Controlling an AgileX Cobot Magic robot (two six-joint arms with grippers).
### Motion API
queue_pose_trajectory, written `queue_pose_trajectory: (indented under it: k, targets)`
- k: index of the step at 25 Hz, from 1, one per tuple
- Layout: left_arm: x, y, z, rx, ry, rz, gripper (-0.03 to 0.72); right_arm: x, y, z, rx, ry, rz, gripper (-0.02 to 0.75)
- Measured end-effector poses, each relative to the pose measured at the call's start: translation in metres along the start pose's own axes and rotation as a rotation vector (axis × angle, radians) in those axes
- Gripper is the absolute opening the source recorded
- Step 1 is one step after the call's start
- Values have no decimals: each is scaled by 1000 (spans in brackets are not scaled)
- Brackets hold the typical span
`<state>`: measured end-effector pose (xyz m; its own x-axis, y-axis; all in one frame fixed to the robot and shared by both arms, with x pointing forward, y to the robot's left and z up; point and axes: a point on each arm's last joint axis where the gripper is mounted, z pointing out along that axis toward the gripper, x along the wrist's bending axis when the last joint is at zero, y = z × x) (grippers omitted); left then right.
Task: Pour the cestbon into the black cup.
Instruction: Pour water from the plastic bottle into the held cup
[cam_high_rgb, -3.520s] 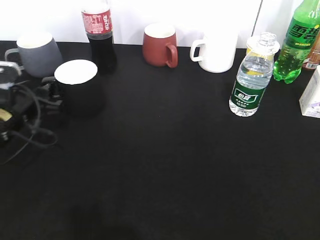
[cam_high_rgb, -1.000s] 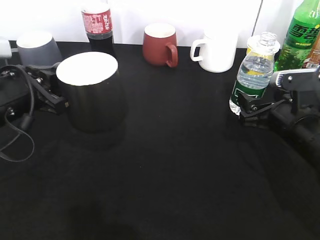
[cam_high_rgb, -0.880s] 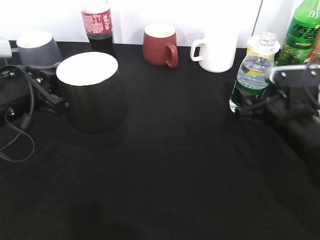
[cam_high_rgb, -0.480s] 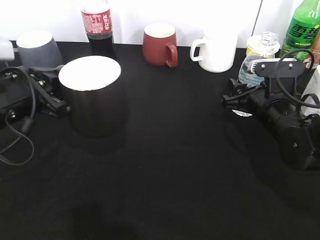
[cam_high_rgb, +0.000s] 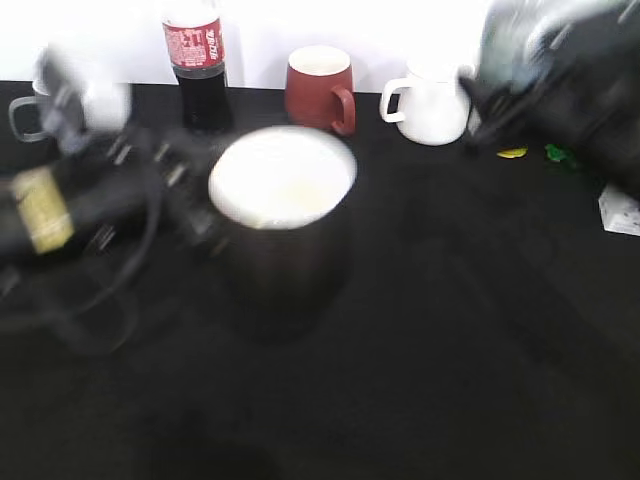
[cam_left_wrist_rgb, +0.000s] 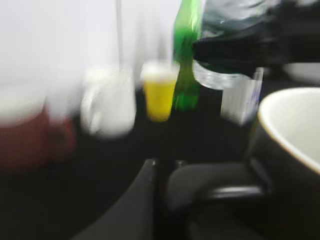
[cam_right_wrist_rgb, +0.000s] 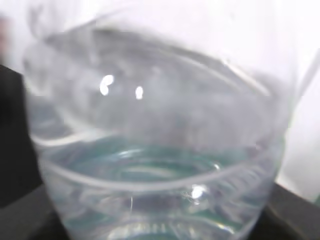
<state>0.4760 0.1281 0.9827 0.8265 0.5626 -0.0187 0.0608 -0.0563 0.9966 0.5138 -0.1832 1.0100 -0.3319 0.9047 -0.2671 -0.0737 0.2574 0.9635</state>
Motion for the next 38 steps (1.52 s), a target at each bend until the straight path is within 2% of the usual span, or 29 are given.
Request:
queue_pose_trajectory:
  k: [3,6,12,16,33,38]
  targets:
    - [-12,16,32,-18,-62,42,52,-6,44,-25,-129,41,-219,492]
    - [-26,25,55,-18,-106,64,52,-5,52,-31,-160,50,-462,492]
    - [-25,29,59,-48,-43,-16,52,-5,51,-31,-167,18,-936,492]
    - [-24,29,59,-50,-33,-27,52,-5,51,-31,-170,5,-1106,492]
    - [-23,24,59,4,-20,-19,52,-6,51,-31,-162,-24,-1311,492]
    - [-23,23,59,9,-21,-18,52,-7,55,-32,-194,-68,-1320,492]
